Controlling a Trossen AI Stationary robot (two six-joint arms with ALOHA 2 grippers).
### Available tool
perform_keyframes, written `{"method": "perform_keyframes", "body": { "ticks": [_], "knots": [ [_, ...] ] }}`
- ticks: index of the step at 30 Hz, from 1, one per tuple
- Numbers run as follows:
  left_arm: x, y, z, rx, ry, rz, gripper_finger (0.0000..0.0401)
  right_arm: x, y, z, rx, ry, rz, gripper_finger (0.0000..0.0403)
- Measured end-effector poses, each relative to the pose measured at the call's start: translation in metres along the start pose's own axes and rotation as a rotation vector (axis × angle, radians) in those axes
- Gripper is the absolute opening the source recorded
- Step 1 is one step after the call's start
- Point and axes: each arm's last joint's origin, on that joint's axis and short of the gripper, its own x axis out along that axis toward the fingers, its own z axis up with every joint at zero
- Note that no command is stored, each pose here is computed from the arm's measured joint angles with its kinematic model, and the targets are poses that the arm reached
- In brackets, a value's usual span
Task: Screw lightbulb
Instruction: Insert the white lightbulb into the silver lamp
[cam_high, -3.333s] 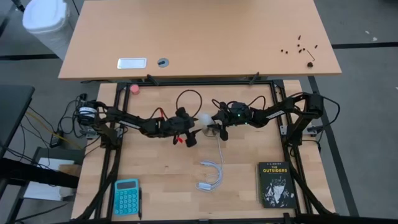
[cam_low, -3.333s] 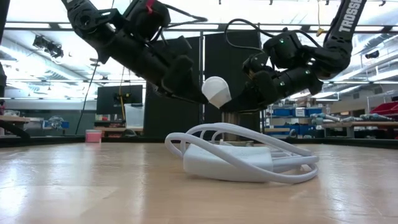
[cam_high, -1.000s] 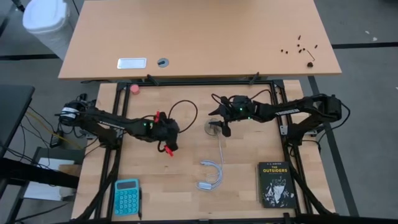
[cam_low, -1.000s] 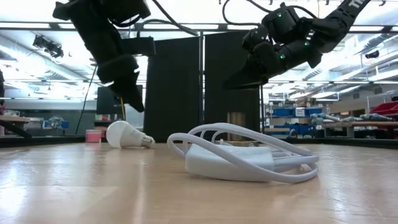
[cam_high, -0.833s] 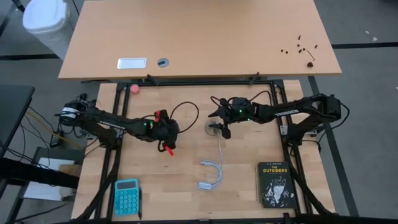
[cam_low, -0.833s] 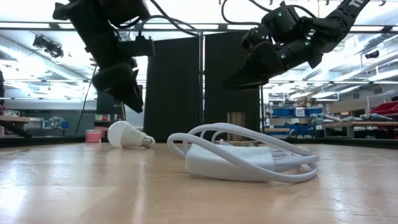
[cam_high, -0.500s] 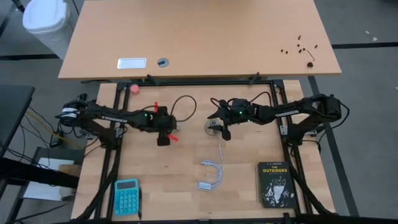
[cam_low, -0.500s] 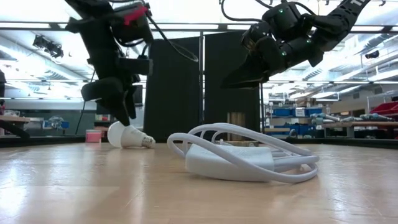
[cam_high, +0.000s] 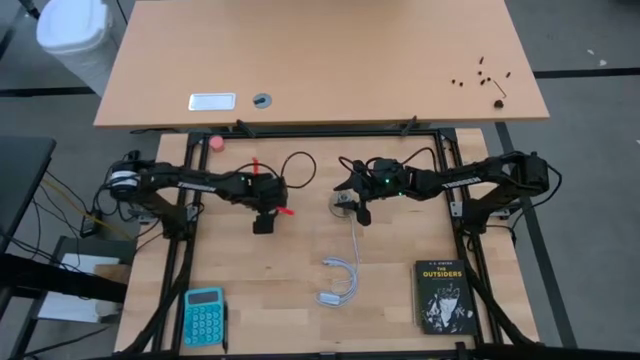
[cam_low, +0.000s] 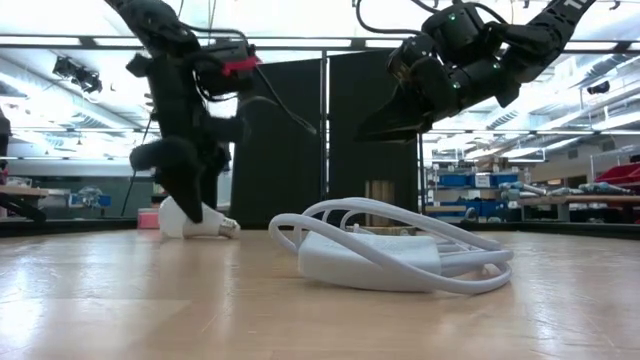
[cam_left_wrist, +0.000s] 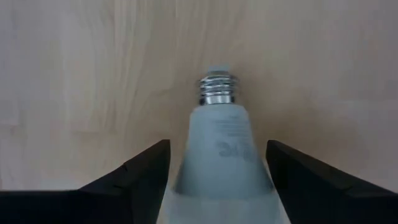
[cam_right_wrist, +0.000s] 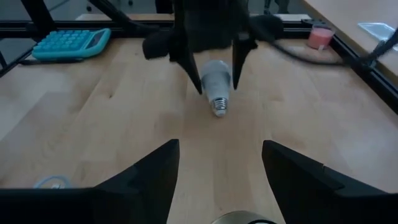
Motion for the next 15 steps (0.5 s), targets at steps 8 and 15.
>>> {"method": "perform_keyframes", "body": {
  "ticks": [8, 15],
  "knots": [
    [0.008, -0.002, -0.004, 0.042, 0.119, 0.018, 0.0311, 0.000, 0.000, 0.000, -0.001, 0.000, 0.000, 0.0240],
    [-0.001, 0.002, 0.001, 0.060, 0.164, 0.066, 0.0290, 0.000, 0.000, 0.000, -0.006, -0.007, -0.001, 0.0240]
  ]
}}
